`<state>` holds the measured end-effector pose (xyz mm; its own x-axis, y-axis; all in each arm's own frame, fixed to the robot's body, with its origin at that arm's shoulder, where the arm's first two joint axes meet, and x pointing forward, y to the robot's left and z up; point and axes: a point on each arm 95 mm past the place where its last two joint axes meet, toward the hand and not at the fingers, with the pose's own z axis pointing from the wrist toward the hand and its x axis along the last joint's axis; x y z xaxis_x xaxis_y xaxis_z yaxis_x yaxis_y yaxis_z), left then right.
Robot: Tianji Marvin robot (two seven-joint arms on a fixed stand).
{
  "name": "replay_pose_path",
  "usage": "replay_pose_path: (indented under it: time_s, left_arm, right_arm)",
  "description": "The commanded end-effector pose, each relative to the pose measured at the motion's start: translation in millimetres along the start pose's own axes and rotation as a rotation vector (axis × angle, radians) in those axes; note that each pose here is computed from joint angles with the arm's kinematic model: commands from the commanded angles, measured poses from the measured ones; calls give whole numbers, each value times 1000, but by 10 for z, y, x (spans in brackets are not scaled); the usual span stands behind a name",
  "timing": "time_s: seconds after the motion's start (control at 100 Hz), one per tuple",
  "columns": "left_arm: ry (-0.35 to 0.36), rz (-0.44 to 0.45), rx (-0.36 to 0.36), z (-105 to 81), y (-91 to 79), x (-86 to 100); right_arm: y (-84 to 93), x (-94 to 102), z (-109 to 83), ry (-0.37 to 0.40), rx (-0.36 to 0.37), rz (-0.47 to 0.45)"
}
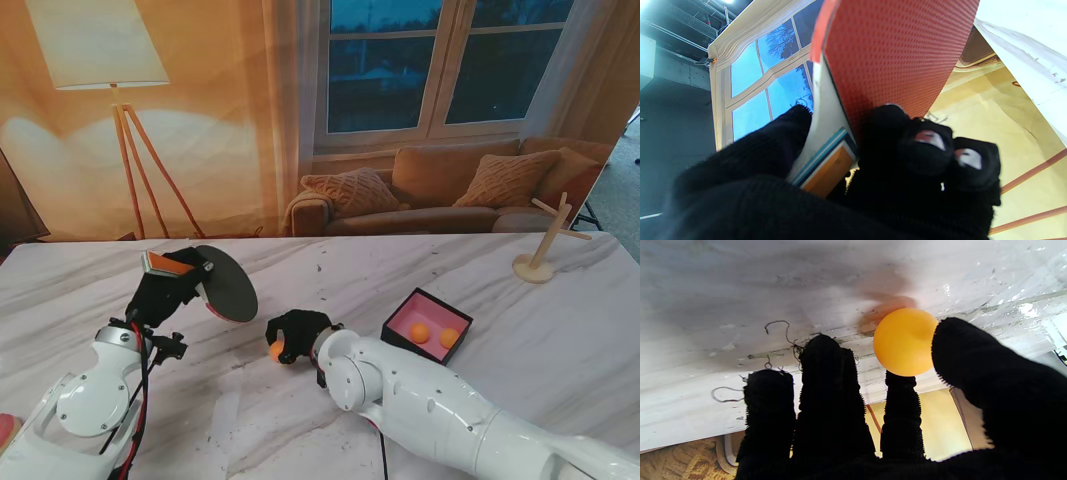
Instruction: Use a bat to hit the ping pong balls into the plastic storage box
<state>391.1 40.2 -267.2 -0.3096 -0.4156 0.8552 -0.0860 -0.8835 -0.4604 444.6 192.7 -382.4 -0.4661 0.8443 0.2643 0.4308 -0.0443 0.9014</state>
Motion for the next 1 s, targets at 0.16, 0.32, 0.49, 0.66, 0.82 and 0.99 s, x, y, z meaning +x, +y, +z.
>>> replay_pose_path:
  time_s: [0.16,0.32,0.49,0.66,0.82,0.99]
  left_arm:
    - [5,-3,-10,-13,17,4]
    - [6,-1,-7,-19,9,7]
    - [6,-3,-10,-17,10,8]
    - [7,-4,-12,-12,13,7]
    - [7,-7,-14,-6,19,4]
    - [7,-9,-15,3,24,4]
  right_arm:
    - [-81,-17,42,-9,31,-9]
    - [-104,-24,60,-10,27,-11]
    - [-94,-27,61,-3,1,-7]
    - [-57,-40,26,4,-28,11]
    - [13,-45,-33,16,-61,24]
    - [149,-49,-128,35,-112,42]
